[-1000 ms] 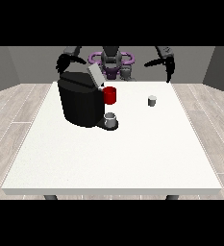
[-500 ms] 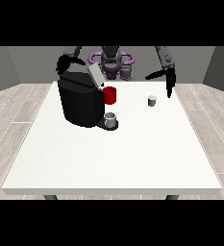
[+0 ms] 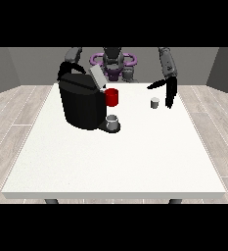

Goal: Insert the coffee pod into the coffee machine and close the lid

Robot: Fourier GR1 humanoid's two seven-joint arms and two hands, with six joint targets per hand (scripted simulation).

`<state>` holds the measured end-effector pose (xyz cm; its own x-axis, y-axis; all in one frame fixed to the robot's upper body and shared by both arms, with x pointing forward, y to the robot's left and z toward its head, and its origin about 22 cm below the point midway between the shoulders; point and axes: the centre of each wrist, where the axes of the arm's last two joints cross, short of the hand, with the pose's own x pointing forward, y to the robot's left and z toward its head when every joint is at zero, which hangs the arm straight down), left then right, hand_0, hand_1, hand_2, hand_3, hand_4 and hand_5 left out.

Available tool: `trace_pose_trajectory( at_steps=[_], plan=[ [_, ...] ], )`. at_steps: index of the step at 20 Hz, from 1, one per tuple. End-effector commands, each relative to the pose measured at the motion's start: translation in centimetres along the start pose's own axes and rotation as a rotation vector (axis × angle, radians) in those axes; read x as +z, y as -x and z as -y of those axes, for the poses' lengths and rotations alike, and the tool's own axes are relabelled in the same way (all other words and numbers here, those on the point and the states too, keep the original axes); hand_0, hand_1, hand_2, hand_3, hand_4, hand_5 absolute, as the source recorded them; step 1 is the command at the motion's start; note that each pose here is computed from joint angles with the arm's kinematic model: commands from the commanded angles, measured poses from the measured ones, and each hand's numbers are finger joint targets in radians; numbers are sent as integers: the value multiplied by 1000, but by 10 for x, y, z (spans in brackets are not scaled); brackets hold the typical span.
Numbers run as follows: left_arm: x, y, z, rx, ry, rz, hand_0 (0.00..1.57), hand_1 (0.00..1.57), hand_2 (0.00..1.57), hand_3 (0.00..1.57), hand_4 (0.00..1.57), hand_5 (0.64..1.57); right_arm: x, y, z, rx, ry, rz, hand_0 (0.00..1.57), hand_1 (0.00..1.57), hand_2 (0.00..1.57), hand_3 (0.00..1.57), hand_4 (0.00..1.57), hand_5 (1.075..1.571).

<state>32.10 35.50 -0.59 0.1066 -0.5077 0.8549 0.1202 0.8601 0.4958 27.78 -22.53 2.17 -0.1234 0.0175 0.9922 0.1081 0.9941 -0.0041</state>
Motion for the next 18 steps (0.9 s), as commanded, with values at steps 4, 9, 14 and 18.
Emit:
trace_pose_trajectory(
  at_steps=[4, 9, 14, 18],
  plan=[
    [-8, 7, 12, -80, 37, -106, 647, 647, 718, 349, 0, 1571, 2, 18, -2, 50, 17, -104, 0, 0, 0, 0, 423, 1571],
    [-8, 14, 0, -215, 34, -74, 704, 704, 775, 487, 0, 1571, -9, 8, -2, 58, 30, -45, 0, 0, 0, 0, 412, 1571],
    [-20, 12, 5, -282, -11, -52, 536, 536, 692, 440, 0, 1571, -11, 2, -20, 43, -19, -4, 0, 0, 0, 0, 386, 1571],
    [-4, 37, 13, -341, 27, -71, 673, 673, 809, 551, 0, 1571, 1, 17, 0, 38, -8, -85, 0, 0, 0, 0, 453, 1571]
  ],
)
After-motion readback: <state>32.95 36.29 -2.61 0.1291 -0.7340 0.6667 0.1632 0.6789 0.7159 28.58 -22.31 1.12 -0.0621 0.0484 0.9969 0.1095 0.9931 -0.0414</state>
